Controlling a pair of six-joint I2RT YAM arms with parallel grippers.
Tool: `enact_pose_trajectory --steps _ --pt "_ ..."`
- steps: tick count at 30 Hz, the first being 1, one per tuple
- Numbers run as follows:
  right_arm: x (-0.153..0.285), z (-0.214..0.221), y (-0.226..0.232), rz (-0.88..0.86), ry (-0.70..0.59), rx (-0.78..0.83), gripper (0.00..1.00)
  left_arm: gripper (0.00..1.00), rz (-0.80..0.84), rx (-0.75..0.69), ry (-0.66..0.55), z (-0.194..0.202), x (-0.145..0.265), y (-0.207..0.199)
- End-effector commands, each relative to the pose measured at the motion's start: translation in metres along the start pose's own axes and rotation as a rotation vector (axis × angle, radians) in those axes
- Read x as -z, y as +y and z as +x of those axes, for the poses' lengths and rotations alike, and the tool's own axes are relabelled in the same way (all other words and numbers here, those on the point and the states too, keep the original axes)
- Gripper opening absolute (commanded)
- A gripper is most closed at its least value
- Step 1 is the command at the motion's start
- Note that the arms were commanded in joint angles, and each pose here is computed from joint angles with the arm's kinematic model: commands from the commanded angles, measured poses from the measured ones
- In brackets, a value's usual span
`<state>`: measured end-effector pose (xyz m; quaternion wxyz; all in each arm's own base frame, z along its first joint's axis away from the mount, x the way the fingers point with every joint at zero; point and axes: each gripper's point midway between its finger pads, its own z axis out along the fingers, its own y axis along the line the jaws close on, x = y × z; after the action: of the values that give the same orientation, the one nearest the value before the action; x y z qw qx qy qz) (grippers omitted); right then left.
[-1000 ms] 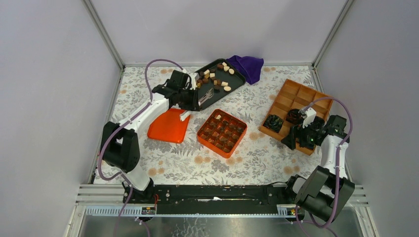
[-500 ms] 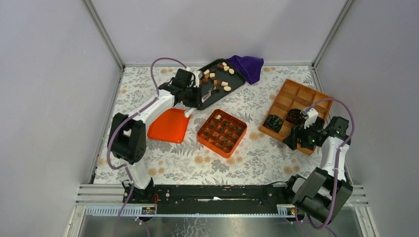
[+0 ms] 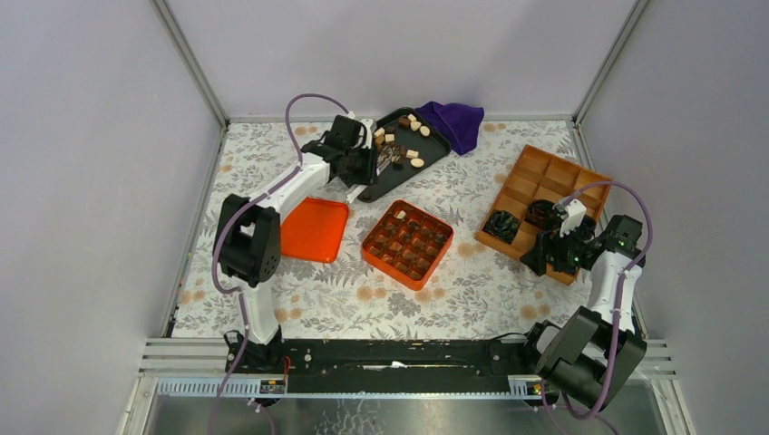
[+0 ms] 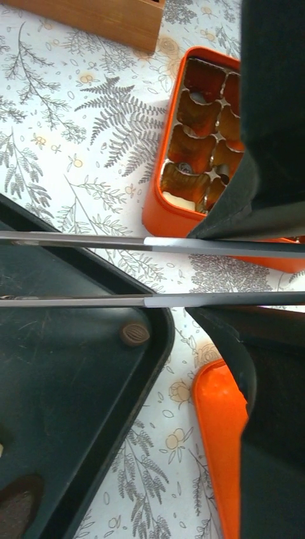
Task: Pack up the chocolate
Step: Pick up the fake chocolate from the plate.
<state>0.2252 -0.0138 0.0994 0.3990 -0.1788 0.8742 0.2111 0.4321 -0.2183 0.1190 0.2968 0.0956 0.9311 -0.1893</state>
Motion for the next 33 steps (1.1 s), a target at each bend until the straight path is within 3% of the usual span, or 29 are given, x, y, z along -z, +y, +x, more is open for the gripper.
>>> enact_pose_trajectory --steps 1,24,33 --pt "0.003 -0.009 0.006 -0.021 -0.048 0.029 0.86 0.44 -0.030 -0.038 -0.029 -0.017 -0.010 0.009" --pt "0.003 -0.011 0.004 -0.024 -0.053 0.024 0.86 0.49 -0.031 -0.061 0.046 -0.009 -0.037 0.006" --pt "0.002 -0.011 0.004 -0.027 -0.054 0.023 0.86 0.36 -0.012 -0.045 0.074 -0.005 -0.041 -0.001"
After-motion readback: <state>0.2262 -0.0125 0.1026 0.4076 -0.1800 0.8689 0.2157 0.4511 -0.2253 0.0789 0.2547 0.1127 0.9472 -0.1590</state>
